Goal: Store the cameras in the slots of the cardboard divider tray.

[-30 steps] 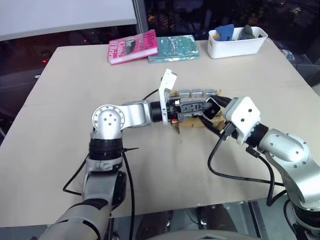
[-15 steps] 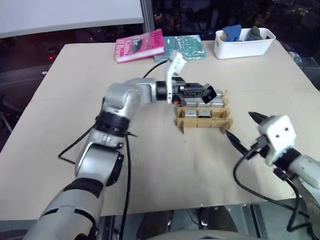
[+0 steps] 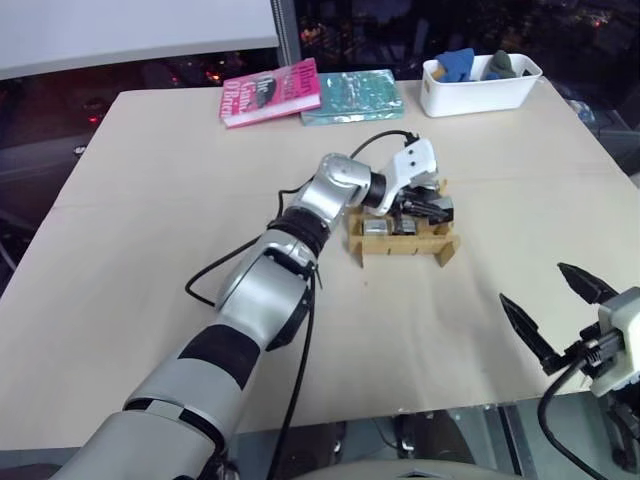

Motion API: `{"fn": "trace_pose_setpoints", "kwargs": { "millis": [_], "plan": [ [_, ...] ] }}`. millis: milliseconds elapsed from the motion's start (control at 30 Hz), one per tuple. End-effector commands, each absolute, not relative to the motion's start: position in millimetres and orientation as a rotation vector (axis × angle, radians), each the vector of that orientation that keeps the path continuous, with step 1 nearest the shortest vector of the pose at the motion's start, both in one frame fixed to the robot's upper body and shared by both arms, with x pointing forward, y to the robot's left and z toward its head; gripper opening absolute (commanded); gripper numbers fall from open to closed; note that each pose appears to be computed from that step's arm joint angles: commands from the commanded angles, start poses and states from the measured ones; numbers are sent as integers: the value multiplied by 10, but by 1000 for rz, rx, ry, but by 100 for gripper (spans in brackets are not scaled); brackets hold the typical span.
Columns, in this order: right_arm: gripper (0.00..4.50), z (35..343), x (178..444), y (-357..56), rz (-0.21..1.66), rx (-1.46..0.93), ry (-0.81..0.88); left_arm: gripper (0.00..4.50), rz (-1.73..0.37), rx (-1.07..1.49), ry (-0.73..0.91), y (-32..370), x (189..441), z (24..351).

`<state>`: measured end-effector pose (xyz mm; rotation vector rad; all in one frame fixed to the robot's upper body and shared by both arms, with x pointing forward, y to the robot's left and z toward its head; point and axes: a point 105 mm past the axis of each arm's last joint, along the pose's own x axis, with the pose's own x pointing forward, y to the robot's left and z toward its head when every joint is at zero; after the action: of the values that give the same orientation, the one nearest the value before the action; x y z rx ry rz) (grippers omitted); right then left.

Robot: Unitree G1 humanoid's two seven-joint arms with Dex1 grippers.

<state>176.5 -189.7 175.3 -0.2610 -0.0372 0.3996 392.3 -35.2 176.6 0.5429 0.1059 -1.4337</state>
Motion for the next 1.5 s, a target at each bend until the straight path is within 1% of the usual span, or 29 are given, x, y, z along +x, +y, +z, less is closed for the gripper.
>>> {"fn": "trace_pose_setpoints", "kwargs": {
  "millis": [33,400,467,500,567,600,667,700,767,833,867,967,1000,1067,1100,1133,1200,1333,1433,1500],
  "plan": [
    [448,1999,1703,-1817,421,-240,-151,72,-1457,592,42,-392,3918,1957],
    [448,2036,1713,-1750,487,-253,-122,72,-1474,670,92,-403,3903,1849],
    [450,2038,1732,-1733,503,-265,-113,177,-1478,648,95,-420,3899,1872],
    [450,2035,1738,-1724,512,-268,-107,197,-1497,636,99,-423,3880,1890],
    [450,2035,1752,-1715,520,-275,-100,298,-1499,612,81,-418,3883,1968],
    [450,2038,1761,-1714,523,-278,-97,332,-1496,592,70,-400,3892,2026],
    [450,2032,1769,-1712,532,-281,-84,417,-1495,530,42,-334,3906,2185],
    [450,2028,1770,-1712,537,-283,-79,441,-1497,507,30,-308,3907,2244],
    [450,2010,1796,-1747,535,-292,-63,446,-1476,426,7,-157,3935,2404],
    [450,1994,1824,-1790,532,-300,-52,446,-1445,368,-9,-5,3950,2488],
    [450,1991,1832,-1809,531,-301,-50,446,-1425,361,-22,52,3952,2502],
    [450,1984,1910,-1856,543,-298,-41,446,-1295,274,-80,430,3942,2536],
    [450,1973,1931,-1868,549,-302,-36,446,-1250,237,-104,556,3903,2541],
    [450,1943,1977,-1932,536,-325,-25,446,-1131,258,-187,779,3815,2496],
    [450,1921,2007,-1980,527,-328,-15,446,-1090,235,-187,911,3756,2443],
    [450,1889,2031,-2019,533,-312,8,446,-1087,166,-148,1038,3667,2392],
    [450,1847,2112,-2188,481,-322,38,446,-1011,47,-152,1272,3521,2362],
    [450,1787,2177,-2421,452,-337,75,446,-833,78,-81,1648,3184,2009],
    [450,1743,2204,-2559,447,-345,108,446,-780,114,-37,1804,2895,1803],
    [450,1720,2212,-2615,464,-338,130,446,-741,103,-5,1882,2775,1705]
  ]
}}
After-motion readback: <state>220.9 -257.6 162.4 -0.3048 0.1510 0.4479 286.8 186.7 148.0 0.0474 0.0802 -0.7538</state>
